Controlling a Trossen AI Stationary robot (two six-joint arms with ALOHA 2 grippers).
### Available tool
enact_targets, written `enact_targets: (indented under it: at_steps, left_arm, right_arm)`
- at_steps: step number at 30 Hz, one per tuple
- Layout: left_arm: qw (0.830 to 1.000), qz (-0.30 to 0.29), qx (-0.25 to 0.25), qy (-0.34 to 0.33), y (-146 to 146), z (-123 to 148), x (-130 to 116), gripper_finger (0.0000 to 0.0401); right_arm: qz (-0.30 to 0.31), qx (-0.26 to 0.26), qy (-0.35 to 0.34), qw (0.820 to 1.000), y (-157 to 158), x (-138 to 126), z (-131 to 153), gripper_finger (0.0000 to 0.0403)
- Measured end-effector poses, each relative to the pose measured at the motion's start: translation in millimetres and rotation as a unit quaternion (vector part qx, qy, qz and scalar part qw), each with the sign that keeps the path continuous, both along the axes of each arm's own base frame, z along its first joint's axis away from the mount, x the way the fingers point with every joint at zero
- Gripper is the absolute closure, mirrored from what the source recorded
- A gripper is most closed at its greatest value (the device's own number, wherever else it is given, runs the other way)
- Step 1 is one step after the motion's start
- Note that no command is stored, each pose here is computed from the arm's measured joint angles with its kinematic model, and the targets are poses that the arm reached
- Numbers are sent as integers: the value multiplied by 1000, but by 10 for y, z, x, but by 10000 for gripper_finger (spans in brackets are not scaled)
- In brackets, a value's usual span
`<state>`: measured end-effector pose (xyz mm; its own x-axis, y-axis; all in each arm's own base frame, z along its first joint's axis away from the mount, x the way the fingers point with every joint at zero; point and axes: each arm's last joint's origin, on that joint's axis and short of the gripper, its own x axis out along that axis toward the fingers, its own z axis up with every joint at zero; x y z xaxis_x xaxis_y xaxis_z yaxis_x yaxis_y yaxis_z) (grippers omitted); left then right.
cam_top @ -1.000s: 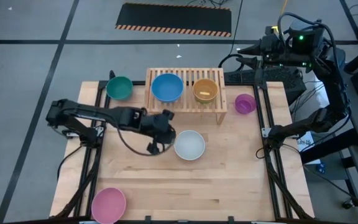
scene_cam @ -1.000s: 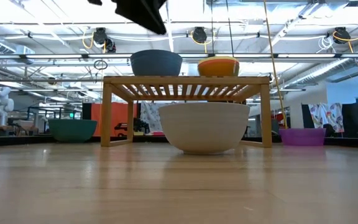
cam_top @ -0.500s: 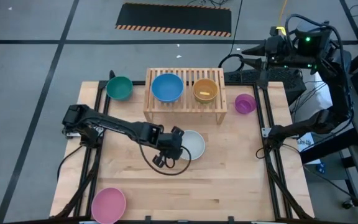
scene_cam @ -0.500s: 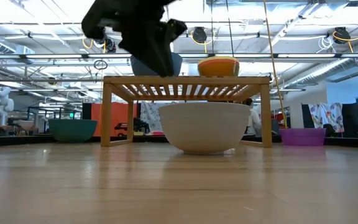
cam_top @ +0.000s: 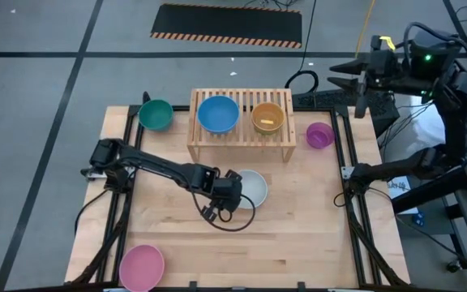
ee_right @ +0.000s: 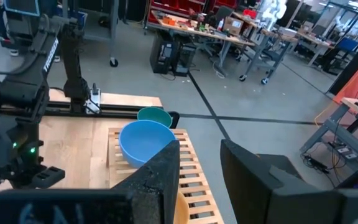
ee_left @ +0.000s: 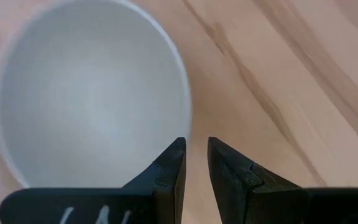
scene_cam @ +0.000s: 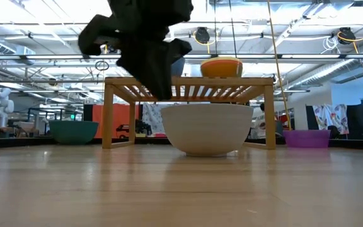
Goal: Place and stack bowls onto a shelf
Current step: Stack the white bowl on top of the blue bowl on the shelf
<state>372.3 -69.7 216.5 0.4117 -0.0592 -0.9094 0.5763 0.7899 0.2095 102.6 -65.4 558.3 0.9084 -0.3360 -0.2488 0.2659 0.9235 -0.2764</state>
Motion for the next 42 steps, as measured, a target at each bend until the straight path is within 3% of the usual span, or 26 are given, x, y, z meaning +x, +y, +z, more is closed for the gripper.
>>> enact_targets:
  at_steps: [19, 22, 26, 31, 34, 42]
  left_arm:
    - [1000, 1, 2, -8, -52, -352, 207, 327]
    - [1000, 20, 0, -2, -49, -387, 210, 341]
    - [999, 52, -11, -3, 19, -378, 224, 388]
    - [994, 103, -26, -6, 136, -367, 244, 394]
    - [991, 127, -45, -17, 155, -228, 231, 395]
    - [985, 127, -79, -91, 81, 788, 102, 396]
  right_arm:
    - [-1, -1, -7, 1000, 41, -56, 15, 291]
    - [-1, -1, -7, 1000, 41, -56, 15, 291]
    - [-1, -1, -7, 1000, 41, -56, 15, 291]
    - [-1, -1, -7, 1000, 40, -56, 15, 291]
    - [-1, -1, -7, 1000, 40, -56, 15, 291]
    - [-2, -1, -7, 1000, 39, -55, 14, 291]
